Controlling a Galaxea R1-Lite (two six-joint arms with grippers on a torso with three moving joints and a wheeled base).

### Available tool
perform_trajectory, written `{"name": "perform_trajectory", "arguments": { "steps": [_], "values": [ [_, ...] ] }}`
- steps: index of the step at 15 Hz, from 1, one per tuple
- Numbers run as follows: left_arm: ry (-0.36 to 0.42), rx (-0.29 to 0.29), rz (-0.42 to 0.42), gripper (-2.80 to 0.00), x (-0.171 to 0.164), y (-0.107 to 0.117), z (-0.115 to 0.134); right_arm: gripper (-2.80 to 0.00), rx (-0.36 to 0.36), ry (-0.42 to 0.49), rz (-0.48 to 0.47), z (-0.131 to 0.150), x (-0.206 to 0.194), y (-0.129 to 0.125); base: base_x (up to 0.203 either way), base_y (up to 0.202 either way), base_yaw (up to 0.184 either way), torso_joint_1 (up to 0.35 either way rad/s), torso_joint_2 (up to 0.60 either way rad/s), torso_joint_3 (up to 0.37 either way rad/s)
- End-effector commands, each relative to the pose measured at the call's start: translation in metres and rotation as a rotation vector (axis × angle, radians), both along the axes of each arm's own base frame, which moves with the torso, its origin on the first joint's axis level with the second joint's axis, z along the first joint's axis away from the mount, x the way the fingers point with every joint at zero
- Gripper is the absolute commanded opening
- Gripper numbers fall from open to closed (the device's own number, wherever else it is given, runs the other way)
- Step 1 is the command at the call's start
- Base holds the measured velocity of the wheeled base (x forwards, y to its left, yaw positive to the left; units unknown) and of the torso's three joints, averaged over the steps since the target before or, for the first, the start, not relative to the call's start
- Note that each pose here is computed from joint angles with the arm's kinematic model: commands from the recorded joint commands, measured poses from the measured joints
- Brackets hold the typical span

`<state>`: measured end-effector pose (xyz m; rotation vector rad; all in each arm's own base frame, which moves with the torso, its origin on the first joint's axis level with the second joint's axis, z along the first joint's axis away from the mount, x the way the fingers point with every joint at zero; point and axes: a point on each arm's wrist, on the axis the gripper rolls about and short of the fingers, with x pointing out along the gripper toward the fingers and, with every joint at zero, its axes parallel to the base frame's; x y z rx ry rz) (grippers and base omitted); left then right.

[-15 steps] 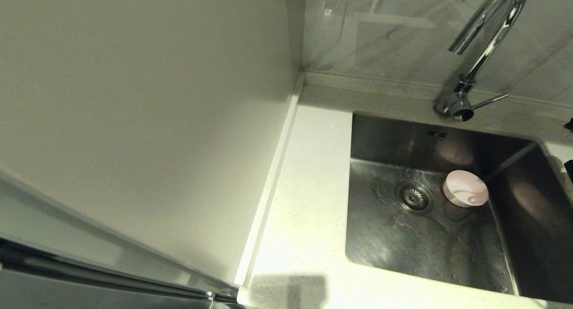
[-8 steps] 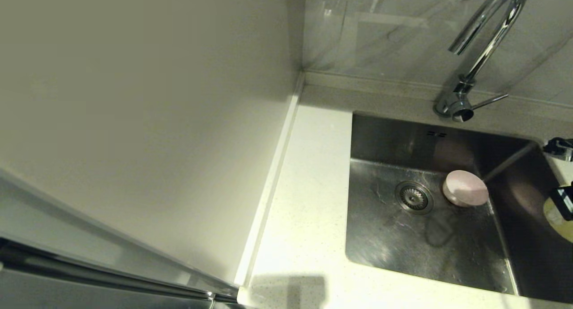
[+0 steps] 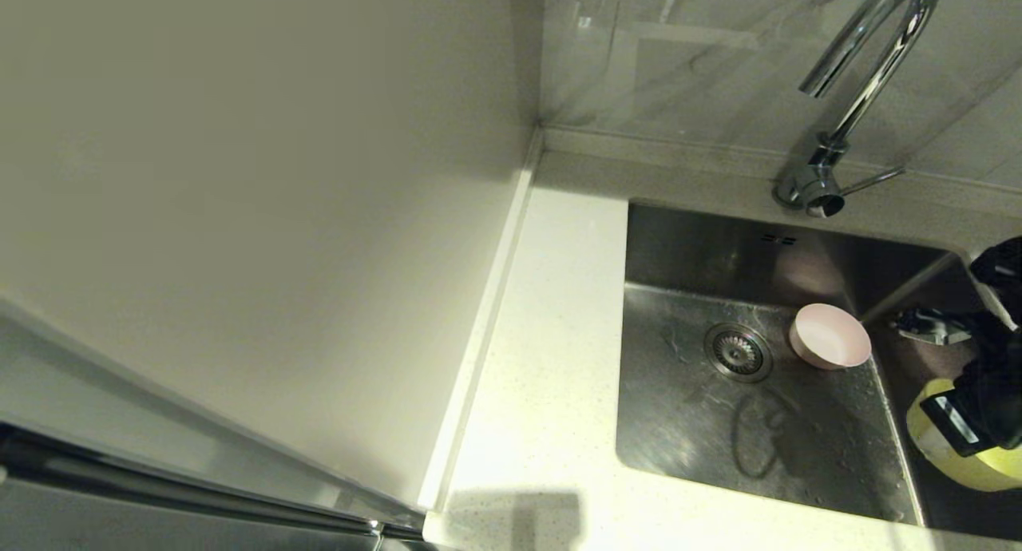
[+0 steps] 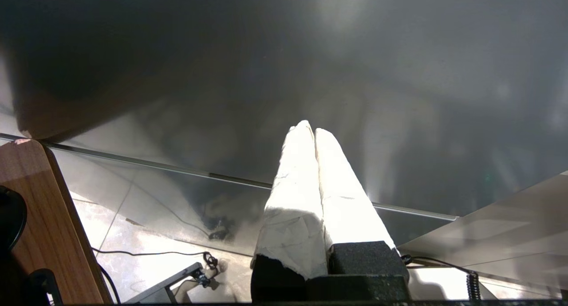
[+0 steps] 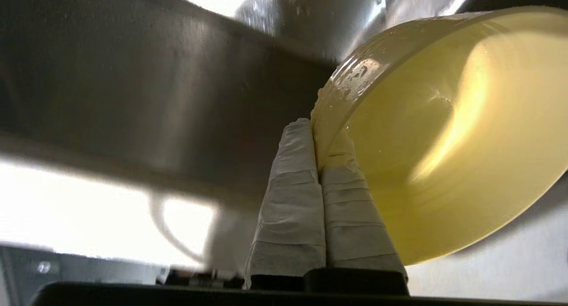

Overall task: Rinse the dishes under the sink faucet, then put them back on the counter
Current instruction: Put a bowl into the sink

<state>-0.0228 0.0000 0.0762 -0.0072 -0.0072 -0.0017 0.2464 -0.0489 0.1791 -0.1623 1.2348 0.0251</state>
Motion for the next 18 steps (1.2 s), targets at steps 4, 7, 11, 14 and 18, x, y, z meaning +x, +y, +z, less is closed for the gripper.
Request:
{"name": "perform_trajectory", "arguments": {
  "steps": [4,7,11,14,18],
  "values": [
    [0.003,-0.001,0.0,-2.8,0.0,0.0,-0.001,-2.8,-0.005,0.011,0.026,-0.058,0.053,-0.003,0.0,0.0,0.0,0.0,0.0,0.0],
    [0.003,-0.001,0.0,-2.8,0.0,0.0,-0.001,-2.8,-0.017,0.033,0.02,-0.083,0.07,-0.007,0.0,0.0,0.0,0.0,0.0,0.0],
    [0.003,-0.001,0.0,-2.8,0.0,0.0,-0.001,-2.8,-0.038,0.055,0.003,-0.106,0.089,-0.014,0.0,0.0,0.0,0.0,0.0,0.0],
    [0.003,-0.001,0.0,-2.8,0.0,0.0,-0.001,-2.8,-0.06,0.016,-0.006,-0.121,0.103,-0.018,0.0,0.0,0.0,0.0,0.0,0.0],
    [0.003,-0.001,0.0,-2.8,0.0,0.0,-0.001,-2.8,-0.083,-0.019,-0.015,-0.131,0.118,-0.022,0.0,0.0,0.0,0.0,0.0,0.0]
  ]
}}
